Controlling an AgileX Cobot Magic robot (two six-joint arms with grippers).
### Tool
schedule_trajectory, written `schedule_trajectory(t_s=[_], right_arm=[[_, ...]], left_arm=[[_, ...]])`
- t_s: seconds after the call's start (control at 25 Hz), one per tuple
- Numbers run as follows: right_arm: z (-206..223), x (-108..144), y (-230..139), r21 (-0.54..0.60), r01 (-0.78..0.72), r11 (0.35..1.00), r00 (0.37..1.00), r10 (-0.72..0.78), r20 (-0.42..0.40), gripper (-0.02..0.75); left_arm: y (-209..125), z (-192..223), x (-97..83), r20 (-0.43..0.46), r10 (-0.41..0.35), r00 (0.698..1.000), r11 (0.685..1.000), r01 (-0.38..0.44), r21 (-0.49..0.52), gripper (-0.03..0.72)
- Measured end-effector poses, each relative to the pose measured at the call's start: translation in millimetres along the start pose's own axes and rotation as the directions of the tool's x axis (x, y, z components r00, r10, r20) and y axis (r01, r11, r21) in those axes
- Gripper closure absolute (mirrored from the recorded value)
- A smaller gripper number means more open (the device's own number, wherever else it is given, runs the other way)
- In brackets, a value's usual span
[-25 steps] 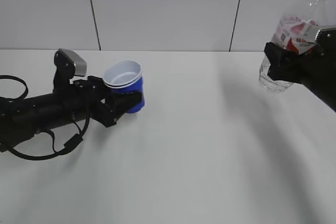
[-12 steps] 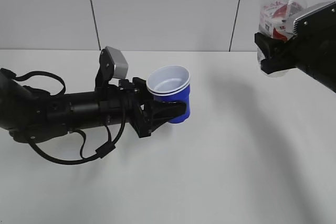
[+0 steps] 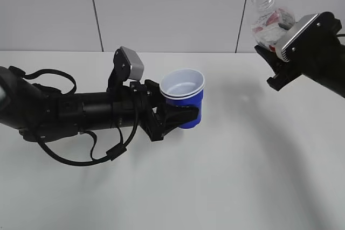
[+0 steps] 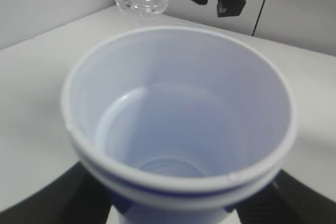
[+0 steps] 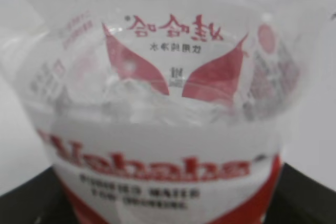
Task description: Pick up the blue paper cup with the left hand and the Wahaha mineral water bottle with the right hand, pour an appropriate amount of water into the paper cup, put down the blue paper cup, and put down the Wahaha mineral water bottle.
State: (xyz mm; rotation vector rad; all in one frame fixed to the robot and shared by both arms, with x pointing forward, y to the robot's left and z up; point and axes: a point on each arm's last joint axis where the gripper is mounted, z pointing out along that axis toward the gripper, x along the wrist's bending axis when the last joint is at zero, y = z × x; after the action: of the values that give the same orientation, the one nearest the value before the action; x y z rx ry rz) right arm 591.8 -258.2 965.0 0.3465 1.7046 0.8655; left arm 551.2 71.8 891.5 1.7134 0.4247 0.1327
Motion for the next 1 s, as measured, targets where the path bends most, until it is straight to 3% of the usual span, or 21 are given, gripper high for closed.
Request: schedule_trajectory(t_s=[0.56, 1.0], right_arm=[[0, 2, 1, -0.022, 0.283, 0.959, 0.959, -0.284, -0.021, 0.245], [1, 5, 9, -0.076, 0.431, 0.899, 0.902, -0.432, -0.005, 0.245]], left_arm=[[9, 6, 0.7, 0.055, 0.044, 0.997, 0.997, -0.048, 0.068, 0.197], [15, 6, 1.7, 0.041, 0.059, 0.997, 0.993, -0.062, 0.096, 0.197]])
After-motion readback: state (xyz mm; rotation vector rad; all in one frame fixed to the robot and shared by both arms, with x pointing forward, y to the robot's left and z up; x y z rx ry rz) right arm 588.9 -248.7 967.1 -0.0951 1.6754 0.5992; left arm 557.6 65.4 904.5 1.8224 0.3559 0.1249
